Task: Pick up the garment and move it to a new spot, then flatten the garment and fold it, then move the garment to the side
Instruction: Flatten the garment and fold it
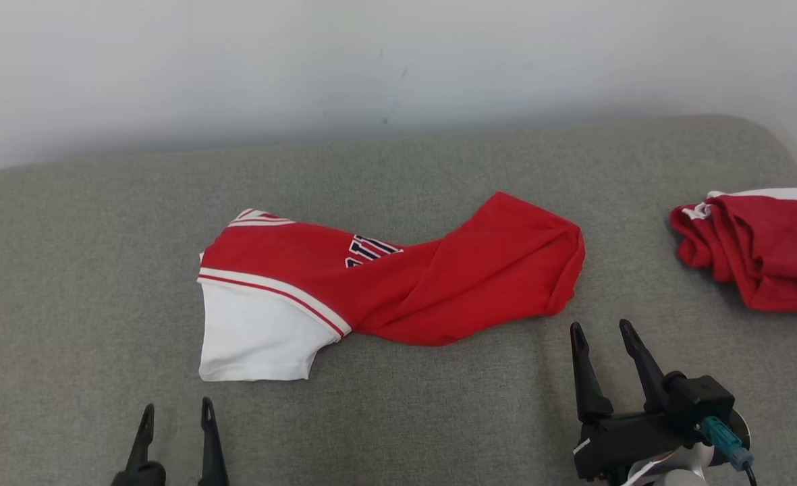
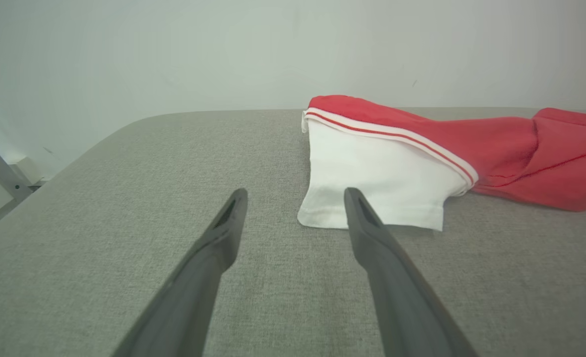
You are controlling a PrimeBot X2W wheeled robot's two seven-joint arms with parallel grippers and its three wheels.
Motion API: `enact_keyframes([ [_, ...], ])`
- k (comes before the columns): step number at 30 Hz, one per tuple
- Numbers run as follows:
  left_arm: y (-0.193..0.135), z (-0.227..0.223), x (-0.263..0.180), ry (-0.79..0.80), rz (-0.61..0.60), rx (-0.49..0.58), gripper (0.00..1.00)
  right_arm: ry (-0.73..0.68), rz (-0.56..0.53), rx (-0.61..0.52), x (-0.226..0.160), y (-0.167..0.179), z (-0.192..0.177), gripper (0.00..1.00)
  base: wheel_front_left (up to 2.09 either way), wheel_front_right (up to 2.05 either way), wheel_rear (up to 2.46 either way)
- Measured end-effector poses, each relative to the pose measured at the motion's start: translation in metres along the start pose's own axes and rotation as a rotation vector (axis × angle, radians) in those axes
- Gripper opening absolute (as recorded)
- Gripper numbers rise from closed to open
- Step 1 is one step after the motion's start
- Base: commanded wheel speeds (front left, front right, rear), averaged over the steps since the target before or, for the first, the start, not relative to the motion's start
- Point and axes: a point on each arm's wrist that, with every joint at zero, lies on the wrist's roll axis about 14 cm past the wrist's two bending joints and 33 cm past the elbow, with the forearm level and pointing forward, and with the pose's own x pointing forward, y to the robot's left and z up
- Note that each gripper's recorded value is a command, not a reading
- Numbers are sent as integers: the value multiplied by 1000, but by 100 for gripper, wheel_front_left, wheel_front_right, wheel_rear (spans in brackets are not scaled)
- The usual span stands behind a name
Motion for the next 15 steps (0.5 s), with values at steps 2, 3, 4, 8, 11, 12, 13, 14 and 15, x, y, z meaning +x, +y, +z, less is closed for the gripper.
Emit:
enact_keyframes([
  [2, -2, -2, 7, 7, -3, -4, 100, 12, 3, -7, 6, 0, -4, 100, 0, 0, 0],
  [3, -4, -3, 11, 9, -7, -10, 100, 18, 3, -7, 9, 0, -6, 100, 0, 0, 0],
  [4, -6, -4, 15, 11, -13, -14, 100, 24, 3, -10, 12, -1, -9, 100, 0, 0, 0],
  [8, -18, -9, 28, 25, -41, -29, 100, 47, 5, -19, 26, -2, -18, 100, 0, 0, 0],
  [11, -25, -13, 37, 34, -61, -37, 100, 67, 5, -24, 37, -3, -26, 100, 0, 0, 0],
  [12, -27, -15, 39, 40, -67, -36, 100, 77, 5, -24, 40, -3, -31, 100, 0, 0, 0],
  [13, -29, -18, 41, 46, -71, -37, 100, 88, 5, -24, 43, -3, -35, 100, 0, 0, 0],
  [14, -31, -21, 43, 53, -76, -39, 100, 98, 5, -24, 45, -3, -39, 100, 0, 0, 0],
  [15, -32, -23, 44, 61, -78, -40, 100, 109, 4, -23, 48, -4, -43, 100, 0, 0, 0],
])
